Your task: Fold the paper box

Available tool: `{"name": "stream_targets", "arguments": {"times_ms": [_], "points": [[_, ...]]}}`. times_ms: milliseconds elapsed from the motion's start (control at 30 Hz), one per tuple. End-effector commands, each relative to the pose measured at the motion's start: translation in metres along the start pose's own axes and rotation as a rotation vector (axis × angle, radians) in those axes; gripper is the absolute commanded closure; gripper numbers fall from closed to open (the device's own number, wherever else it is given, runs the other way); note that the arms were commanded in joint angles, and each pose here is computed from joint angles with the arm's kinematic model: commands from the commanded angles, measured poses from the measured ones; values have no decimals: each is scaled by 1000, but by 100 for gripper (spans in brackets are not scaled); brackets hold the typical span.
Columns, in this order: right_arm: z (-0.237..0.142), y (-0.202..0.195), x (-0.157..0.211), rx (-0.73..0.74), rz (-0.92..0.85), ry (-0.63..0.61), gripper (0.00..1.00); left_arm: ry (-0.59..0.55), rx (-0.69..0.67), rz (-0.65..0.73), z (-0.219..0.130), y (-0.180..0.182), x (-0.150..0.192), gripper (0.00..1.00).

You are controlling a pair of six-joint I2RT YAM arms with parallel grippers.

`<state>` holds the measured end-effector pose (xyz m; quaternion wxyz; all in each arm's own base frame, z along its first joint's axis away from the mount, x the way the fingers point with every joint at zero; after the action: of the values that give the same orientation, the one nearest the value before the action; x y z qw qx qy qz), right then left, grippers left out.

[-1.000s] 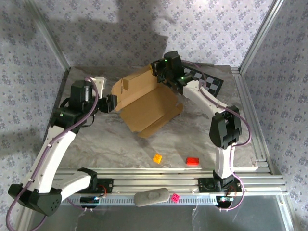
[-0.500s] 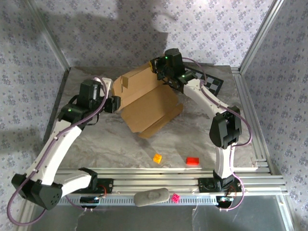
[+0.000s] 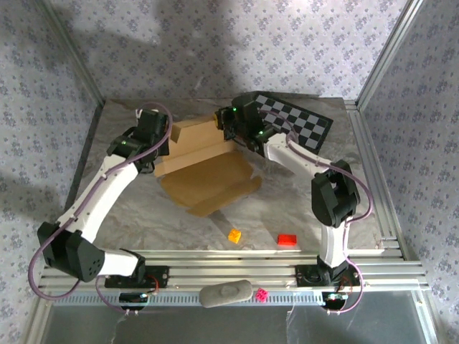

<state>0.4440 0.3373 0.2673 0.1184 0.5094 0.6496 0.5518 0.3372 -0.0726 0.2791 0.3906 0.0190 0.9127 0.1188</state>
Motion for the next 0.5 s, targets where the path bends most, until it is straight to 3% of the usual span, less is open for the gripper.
{"name": "stream_targets", "arguments": {"times_ms": [0, 100, 200, 233, 333, 467], "points": [[-19, 18, 18, -87, 76, 15, 100, -72, -68, -104, -8, 11, -22, 100], [-22, 18, 22, -75, 40, 30, 96, -84, -92, -81, -4, 13, -23, 100], [-27, 23, 20, -51, -142, 51, 66, -144, -74, -32, -7, 11, -29, 100], [-30, 32, 21, -71, -270, 72, 56, -180, -64, -4, -9, 11, -32, 100], [-53, 51, 24, -91, -687, 98, 42, -291, -29, 87, -19, 10, -38, 100], [-106, 66, 27, -167, -1299, 5, 37, -357, 28, 145, -25, 17, -43, 100]]}}
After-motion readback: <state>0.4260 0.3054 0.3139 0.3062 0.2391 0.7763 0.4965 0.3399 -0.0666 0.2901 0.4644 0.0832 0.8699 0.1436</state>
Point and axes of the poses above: each hand's point on the last joint's axis, 136 mm out from that joint toward the fingers, its own z axis out along the fingers, its own y axis along the line the jaws close on, x = y × z, the point moved 3 cm from there along -z, back along the fingers, and after that the axes turned 10 degrees about z, right-handed, at the moved point
